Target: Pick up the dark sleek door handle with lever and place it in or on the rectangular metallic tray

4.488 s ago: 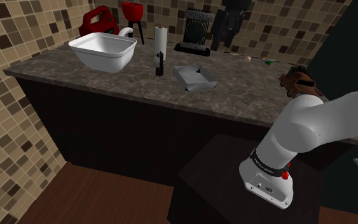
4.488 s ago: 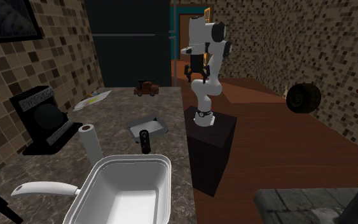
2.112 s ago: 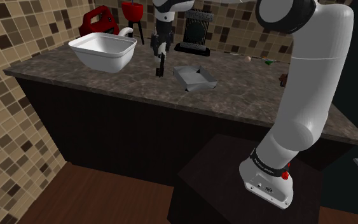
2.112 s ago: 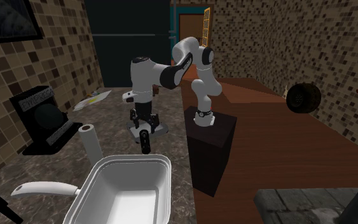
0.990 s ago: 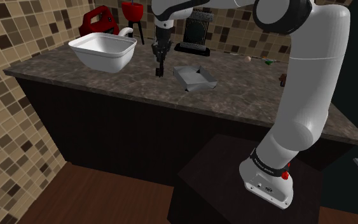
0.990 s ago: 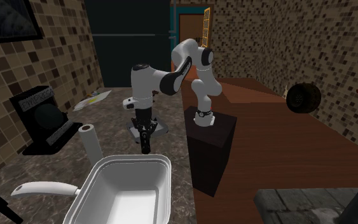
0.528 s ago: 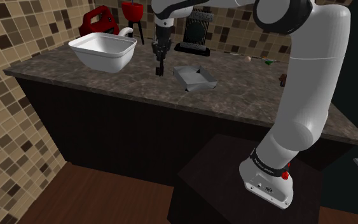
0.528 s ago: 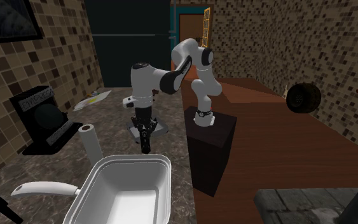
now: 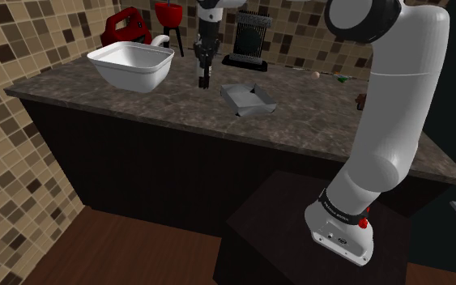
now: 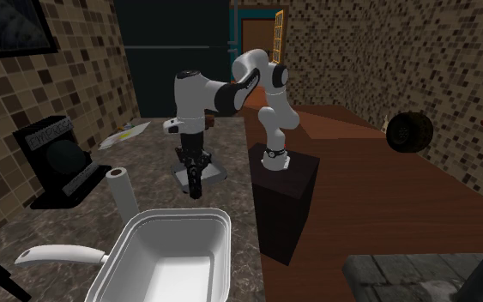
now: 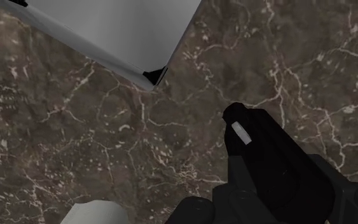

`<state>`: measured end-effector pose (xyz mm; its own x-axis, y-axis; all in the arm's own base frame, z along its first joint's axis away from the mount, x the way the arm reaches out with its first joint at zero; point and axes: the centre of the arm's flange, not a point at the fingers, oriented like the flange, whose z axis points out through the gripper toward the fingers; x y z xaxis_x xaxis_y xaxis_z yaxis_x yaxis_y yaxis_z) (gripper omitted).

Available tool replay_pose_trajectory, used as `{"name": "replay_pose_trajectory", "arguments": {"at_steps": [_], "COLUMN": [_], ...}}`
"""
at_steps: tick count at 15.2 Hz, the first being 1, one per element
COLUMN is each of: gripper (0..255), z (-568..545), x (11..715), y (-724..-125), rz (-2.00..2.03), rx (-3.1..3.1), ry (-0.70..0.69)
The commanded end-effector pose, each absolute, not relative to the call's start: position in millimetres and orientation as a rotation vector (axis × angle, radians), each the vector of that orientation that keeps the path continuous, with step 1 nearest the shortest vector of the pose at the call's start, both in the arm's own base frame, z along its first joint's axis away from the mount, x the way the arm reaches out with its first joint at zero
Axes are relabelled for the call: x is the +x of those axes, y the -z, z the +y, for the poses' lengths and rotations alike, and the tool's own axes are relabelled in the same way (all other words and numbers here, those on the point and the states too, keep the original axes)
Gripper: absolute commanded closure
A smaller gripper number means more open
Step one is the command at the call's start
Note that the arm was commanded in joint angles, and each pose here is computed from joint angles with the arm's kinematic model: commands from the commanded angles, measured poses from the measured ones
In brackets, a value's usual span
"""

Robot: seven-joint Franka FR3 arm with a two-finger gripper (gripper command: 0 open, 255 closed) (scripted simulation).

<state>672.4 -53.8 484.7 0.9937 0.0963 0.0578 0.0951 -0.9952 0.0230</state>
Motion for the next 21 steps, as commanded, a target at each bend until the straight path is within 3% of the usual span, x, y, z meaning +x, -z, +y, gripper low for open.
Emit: {"name": "replay_pose_trajectory", "arguments": {"at_steps": [1,13,21], "gripper": [255,255,255], "z": [-54,-54,-118], "x": [673,673,592], "y": [-496,-558,-579], "rz": [0.15,0.15,0.15], "rx": [3.116,3.116,3.116], "ry": [-0.092,-0.092,-0.092]}}
